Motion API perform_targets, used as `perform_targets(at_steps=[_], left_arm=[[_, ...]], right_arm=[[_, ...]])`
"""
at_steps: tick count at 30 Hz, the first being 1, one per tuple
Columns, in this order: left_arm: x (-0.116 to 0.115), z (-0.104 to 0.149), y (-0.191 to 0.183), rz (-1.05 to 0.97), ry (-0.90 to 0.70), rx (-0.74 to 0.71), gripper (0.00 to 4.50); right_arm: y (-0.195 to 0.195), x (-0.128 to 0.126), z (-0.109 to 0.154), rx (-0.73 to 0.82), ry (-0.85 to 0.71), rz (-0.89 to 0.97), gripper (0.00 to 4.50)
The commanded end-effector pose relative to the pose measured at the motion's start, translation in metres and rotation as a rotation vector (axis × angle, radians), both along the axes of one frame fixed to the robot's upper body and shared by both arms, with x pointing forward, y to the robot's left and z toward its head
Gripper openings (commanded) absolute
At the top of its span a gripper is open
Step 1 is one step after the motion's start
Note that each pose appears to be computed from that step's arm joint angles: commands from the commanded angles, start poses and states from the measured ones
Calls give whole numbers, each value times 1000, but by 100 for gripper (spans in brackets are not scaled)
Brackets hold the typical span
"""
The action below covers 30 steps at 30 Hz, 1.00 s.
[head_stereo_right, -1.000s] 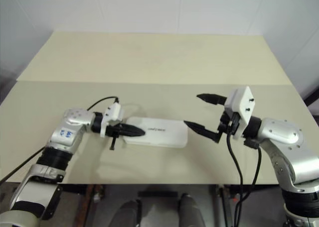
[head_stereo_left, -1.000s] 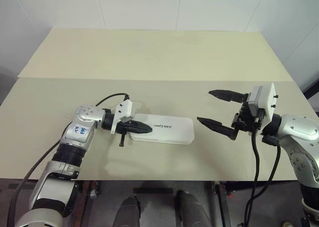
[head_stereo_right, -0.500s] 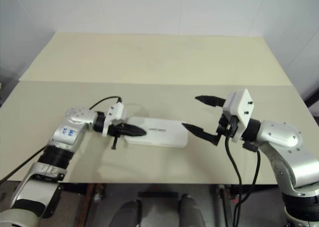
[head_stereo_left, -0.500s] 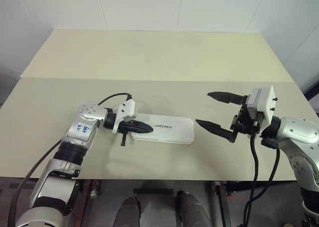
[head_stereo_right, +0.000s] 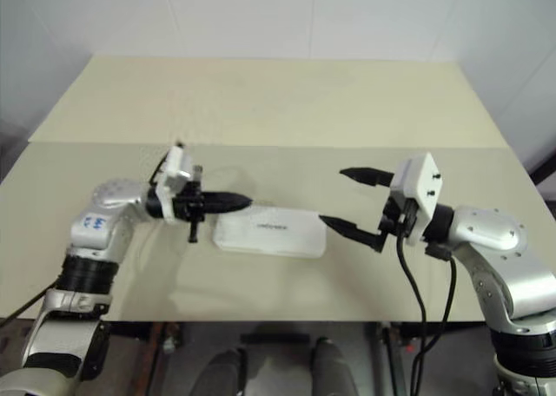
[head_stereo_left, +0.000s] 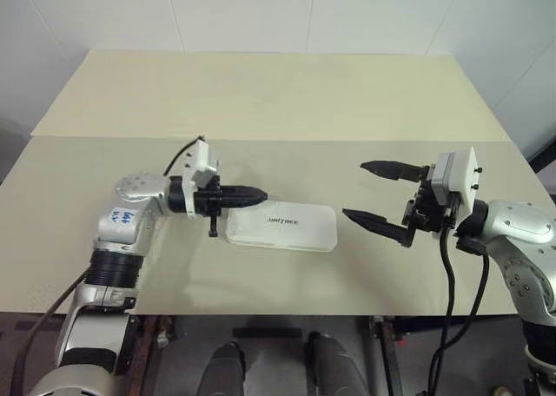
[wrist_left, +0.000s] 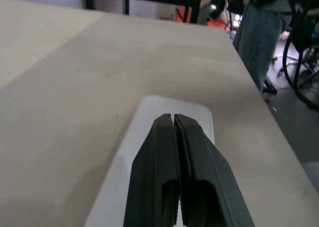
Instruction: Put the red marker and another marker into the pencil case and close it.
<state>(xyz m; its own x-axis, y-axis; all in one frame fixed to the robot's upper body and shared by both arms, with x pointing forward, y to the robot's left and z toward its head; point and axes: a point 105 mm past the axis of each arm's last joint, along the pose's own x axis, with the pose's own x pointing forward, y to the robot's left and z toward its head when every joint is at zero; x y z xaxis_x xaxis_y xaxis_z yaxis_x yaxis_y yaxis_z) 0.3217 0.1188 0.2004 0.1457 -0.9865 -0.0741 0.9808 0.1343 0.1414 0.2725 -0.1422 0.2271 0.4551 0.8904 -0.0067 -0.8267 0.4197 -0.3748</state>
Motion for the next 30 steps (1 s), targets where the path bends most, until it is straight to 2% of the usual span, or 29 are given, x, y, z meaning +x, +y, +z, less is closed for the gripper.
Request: perform_targets(at_steps=[1, 7, 12, 22, 30], left_arm=[[-13, 34, 29, 73, -85, -40, 63], [-24, 24, 49, 135, -44, -5, 272], [-22, 20, 56, 163, -52, -3, 447], [-11, 22, 48, 208, -147, 0, 449], [-17, 12, 66, 257, -117, 45, 449]], right_arm=[[-11, -2, 11, 4, -54, -18, 450], [-25, -1, 7, -4, -45, -61, 450], [-42, -6, 2, -54, -31, -111, 450], [-81, -17, -3, -122, -15, -207, 450], [-65, -14, -6, -103, -11, -158, 450]])
